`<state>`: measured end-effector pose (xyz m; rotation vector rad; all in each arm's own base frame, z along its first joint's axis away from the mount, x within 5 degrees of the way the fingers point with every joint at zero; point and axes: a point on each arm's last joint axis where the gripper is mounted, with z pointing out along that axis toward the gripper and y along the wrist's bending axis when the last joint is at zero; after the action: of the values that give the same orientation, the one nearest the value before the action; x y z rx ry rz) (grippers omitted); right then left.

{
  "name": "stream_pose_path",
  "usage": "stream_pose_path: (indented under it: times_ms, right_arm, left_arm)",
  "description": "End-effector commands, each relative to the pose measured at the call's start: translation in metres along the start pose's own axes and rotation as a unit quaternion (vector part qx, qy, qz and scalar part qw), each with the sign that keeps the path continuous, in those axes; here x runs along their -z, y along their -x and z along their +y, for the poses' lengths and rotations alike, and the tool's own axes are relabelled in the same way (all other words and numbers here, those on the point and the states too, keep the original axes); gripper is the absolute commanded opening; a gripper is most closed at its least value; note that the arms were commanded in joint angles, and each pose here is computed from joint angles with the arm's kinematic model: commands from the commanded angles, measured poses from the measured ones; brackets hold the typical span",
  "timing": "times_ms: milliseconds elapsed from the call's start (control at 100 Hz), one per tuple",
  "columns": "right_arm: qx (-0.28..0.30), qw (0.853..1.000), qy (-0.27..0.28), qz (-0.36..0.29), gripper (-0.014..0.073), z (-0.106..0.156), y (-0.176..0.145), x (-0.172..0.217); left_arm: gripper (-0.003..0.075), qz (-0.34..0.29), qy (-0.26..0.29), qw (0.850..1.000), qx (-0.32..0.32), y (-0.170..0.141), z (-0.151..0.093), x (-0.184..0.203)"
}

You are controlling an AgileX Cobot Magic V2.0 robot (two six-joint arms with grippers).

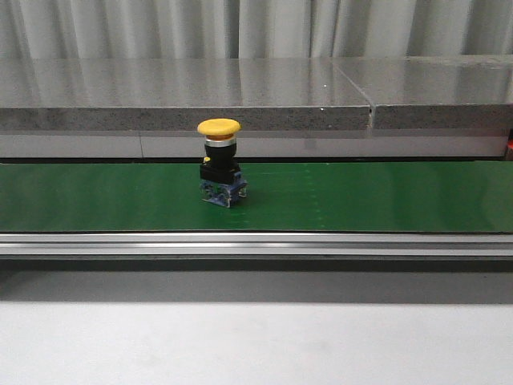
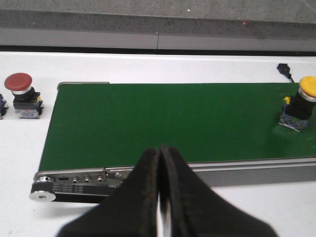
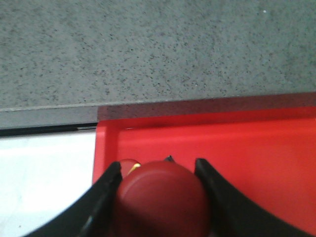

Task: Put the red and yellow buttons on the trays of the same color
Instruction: 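Carry the red button into the red tray and open the right gripper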

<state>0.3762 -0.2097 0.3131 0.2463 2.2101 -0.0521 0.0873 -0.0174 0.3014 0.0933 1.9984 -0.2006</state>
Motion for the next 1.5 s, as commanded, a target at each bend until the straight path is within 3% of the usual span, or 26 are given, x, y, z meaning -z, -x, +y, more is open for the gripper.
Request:
stream_pose_path:
  times_ms: [0, 430, 860, 1000, 1170, 1240, 1490]
  right_arm:
    - [-0.005, 0.998, -0.022, -0.055, -0.0001, -0.008, 0.022, 0.012]
    - [-0.029, 0.999, -0.03, -0.011, -0.0001, -0.031, -0.009, -0.06]
    - [-0.043, 0.998, -0.037, 0.002, 0.002, -0.04, -0.027, -0.089]
    - [-0.045, 0.998, -0.034, 0.009, 0.0155, -0.04, -0.03, -0.092]
    - [-0.045, 0.998, -0.033, 0.009, 0.0486, -0.04, -0.03, -0.092]
    - [-0.044, 0.998, -0.034, 0.007, 0.058, -0.04, -0.029, -0.092]
    - [-0.036, 0.999, -0.031, -0.01, 0.0603, -0.04, -0.013, -0.084]
  left_arm:
    - [-0.0019, -0.048, -0.005, 0.999, 0.005, 0.015, -0.002, 0.004]
    - [-0.0019, -0.048, -0.005, 0.999, 0.005, 0.015, -0.002, 0.004]
    - [-0.0019, -0.048, -0.005, 0.999, 0.005, 0.015, -0.002, 0.004]
    - [-0.0019, -0.048, -0.005, 0.999, 0.005, 0.015, -0.002, 0.004]
    - [-0.0019, -0.048, -0.005, 0.999, 0.005, 0.015, -0.002, 0.004]
    - [-0.0019, -0.048, -0.005, 0.999, 0.005, 0.015, -0.002, 0.004]
    - [-0.0019, -0.048, -0.005, 0.999, 0.005, 0.015, -0.002, 0.004]
